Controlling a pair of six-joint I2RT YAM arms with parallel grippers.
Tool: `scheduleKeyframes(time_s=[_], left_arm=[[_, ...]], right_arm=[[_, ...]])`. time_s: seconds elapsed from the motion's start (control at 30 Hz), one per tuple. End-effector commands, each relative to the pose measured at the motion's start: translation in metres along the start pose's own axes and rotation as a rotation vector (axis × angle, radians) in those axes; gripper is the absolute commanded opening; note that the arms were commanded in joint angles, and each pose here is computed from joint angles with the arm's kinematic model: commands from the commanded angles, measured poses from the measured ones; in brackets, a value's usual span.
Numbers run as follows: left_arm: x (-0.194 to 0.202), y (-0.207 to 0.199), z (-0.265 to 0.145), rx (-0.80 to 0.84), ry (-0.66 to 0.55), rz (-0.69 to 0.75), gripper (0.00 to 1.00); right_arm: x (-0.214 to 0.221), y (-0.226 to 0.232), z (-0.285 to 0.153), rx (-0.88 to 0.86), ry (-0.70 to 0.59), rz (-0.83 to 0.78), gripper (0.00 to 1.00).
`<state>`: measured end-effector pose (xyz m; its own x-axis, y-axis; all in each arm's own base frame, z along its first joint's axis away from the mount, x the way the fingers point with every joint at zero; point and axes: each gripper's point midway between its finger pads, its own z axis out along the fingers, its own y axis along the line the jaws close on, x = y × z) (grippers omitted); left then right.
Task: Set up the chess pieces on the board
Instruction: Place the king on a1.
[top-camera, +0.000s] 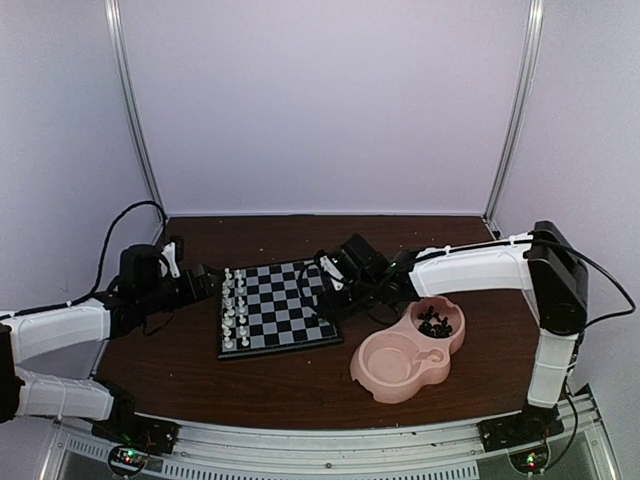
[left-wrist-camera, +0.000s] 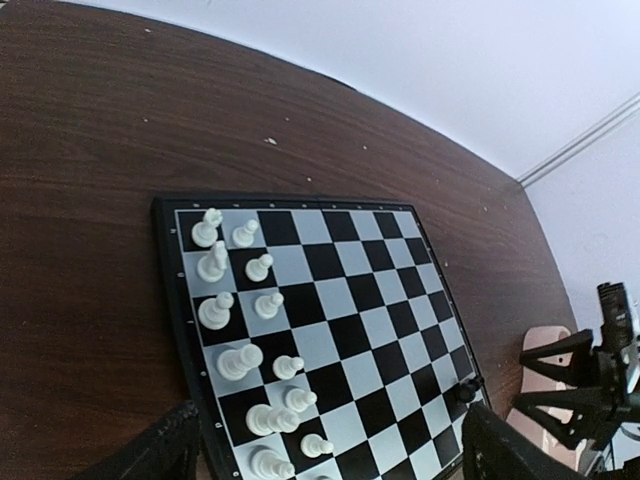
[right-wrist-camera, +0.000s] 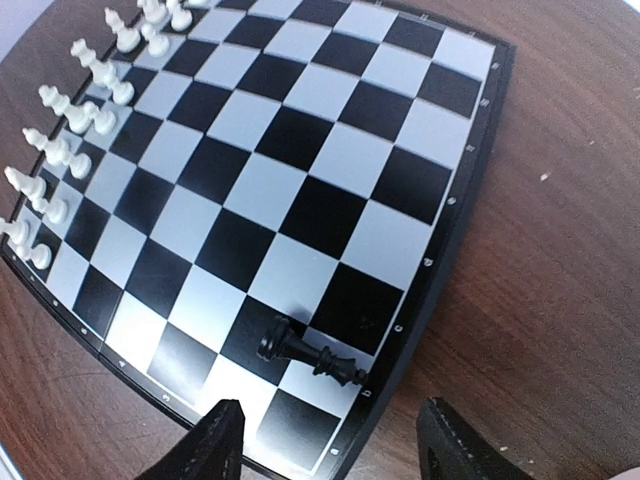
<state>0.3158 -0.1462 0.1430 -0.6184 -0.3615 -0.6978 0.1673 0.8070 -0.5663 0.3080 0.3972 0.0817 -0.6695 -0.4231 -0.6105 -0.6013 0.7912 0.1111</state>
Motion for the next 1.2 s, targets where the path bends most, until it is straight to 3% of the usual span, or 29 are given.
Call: scheduleKeyframes(time_s=[0.0,0.17,0.4,0.63,0.9,1.17], left_arm=[[-0.004,-0.038,0.011,0.106,0.006,0.146,0.89],[0.015,-0.075,0.023,0.174,0.053,0.332,0.89],[0.069,-0.135,0.040,0.287,0.209,0.688,0.85],[0.128,-0.154,0.061,0.318,0.387,0.903,0.85],[0.174,-0.164,0.078,0.258,0.510,1.043,0.84],[0.182,-0.168,0.085,0.254,0.532,1.008,0.85]], right_arm=[[-0.032,-0.014,-0.035,0.071,-0.189,0.043,0.62],[-0.034,-0.042,-0.059,0.182,-0.281,0.105,0.62],[-0.029,-0.079,-0.085,0.259,-0.352,0.237,0.61],[-0.024,-0.108,-0.115,0.284,-0.436,0.334,0.61],[-0.019,-0.122,-0.122,0.323,-0.444,0.367,0.61],[-0.018,-0.123,-0.118,0.322,-0.435,0.369,0.61]])
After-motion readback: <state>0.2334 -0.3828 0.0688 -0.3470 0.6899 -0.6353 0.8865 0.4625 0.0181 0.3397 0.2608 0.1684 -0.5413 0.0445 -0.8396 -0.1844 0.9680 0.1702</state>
